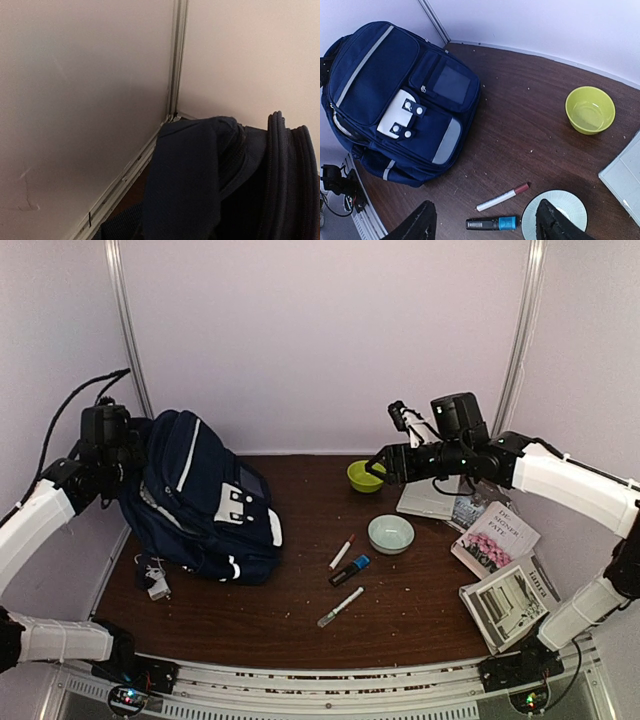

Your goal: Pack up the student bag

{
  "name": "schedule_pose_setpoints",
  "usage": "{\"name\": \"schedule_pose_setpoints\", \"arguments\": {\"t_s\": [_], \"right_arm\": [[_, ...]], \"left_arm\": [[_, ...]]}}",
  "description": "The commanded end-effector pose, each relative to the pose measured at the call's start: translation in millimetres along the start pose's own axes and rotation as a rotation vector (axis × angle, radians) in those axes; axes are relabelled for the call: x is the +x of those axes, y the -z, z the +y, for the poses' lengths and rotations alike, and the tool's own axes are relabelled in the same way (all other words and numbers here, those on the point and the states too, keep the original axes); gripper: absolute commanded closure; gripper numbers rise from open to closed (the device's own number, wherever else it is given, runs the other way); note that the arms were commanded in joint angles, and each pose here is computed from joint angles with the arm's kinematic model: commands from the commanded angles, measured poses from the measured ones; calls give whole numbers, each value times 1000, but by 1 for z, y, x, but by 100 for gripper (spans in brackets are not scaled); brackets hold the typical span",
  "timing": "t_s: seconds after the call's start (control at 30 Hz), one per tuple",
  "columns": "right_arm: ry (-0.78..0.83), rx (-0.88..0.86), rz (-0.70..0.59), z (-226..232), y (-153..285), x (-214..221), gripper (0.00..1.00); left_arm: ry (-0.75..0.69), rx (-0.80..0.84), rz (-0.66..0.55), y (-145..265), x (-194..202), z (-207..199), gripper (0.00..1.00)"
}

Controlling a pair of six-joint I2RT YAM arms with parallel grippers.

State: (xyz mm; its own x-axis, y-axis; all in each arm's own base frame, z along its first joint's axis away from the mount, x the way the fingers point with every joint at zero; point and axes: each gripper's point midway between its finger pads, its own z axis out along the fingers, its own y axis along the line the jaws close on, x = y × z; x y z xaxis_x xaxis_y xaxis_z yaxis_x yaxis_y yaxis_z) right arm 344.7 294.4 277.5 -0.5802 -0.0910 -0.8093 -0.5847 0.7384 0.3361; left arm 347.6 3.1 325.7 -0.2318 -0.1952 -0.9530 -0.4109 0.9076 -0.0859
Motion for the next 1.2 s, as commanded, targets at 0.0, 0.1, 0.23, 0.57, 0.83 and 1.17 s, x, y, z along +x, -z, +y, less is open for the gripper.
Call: {"name": "schedule_pose_setpoints", "arguments": {"t_s": [0.0,0.1,0.23,0.57,0.83,1.17], "right_arm": [[26,83,107,-17,-1,27,31],[21,101,159,-23,-7,44,34],[32,74,231,-12,-24,71,36],[96,-48,510,32,-69,151,39],[98,-15,599,18,-83,180,40],[78,46,609,-4,-105,181,42]], "left_arm": [[310,-73,-10,-3,31,19,100],[390,-73,70,-7,75,23,100],[409,-70,120,-1,109,21,100],[329,102,214,41,150,-26,75],[186,213,313,91,176,-43,31],[-36,224,96,103,105,-22,2]]}}
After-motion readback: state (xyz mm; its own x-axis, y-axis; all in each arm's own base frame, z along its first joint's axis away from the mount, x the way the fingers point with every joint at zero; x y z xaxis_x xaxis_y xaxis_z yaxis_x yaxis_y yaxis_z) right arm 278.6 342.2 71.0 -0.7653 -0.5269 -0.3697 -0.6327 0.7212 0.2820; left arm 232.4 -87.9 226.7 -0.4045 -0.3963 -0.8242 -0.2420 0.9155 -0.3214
